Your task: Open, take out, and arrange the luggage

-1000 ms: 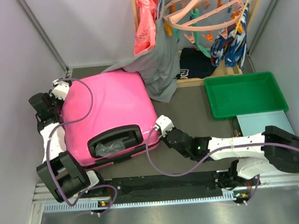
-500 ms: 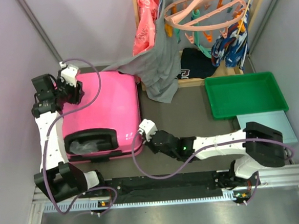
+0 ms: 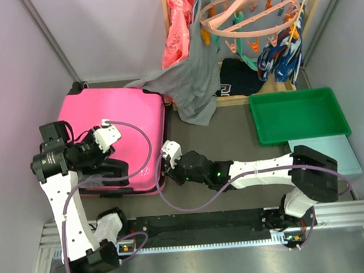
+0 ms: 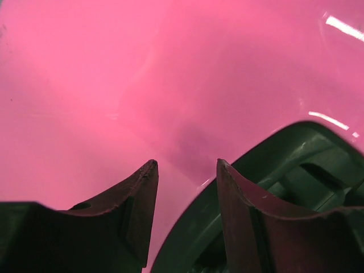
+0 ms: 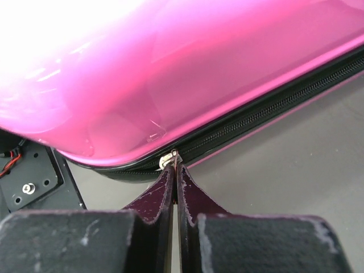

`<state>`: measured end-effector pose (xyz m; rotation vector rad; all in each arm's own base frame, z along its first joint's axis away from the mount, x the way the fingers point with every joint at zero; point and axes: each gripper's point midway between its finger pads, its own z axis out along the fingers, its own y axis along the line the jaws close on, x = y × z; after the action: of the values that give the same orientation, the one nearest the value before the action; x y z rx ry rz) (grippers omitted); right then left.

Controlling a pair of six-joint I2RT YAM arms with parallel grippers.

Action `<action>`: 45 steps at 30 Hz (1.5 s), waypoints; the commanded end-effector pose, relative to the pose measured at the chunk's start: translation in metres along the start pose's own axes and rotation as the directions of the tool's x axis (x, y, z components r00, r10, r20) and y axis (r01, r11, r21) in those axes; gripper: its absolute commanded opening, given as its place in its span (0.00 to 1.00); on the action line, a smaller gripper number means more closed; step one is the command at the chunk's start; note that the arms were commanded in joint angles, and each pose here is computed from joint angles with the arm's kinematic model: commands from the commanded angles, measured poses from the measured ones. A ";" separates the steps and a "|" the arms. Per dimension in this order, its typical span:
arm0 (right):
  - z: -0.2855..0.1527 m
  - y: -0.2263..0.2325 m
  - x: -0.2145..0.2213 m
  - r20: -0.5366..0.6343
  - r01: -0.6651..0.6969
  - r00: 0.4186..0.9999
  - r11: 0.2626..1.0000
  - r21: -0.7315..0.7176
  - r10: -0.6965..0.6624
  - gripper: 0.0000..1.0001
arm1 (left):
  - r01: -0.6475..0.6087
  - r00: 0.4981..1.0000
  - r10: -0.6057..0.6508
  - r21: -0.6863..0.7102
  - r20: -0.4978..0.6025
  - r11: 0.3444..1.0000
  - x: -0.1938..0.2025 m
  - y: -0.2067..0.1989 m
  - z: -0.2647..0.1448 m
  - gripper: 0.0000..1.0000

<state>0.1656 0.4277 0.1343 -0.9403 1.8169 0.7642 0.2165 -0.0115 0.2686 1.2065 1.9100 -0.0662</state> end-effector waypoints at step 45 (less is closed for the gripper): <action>0.072 -0.161 -0.088 0.219 -0.227 0.957 0.962 0.151 0.191 0.00 | -0.034 0.989 0.046 0.086 -0.141 0.996 0.035 -0.088 -0.014 0.85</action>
<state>0.3239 0.4275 0.1348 -0.6549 1.9078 0.7997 0.1405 -0.0068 0.2122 1.2513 2.0614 0.1205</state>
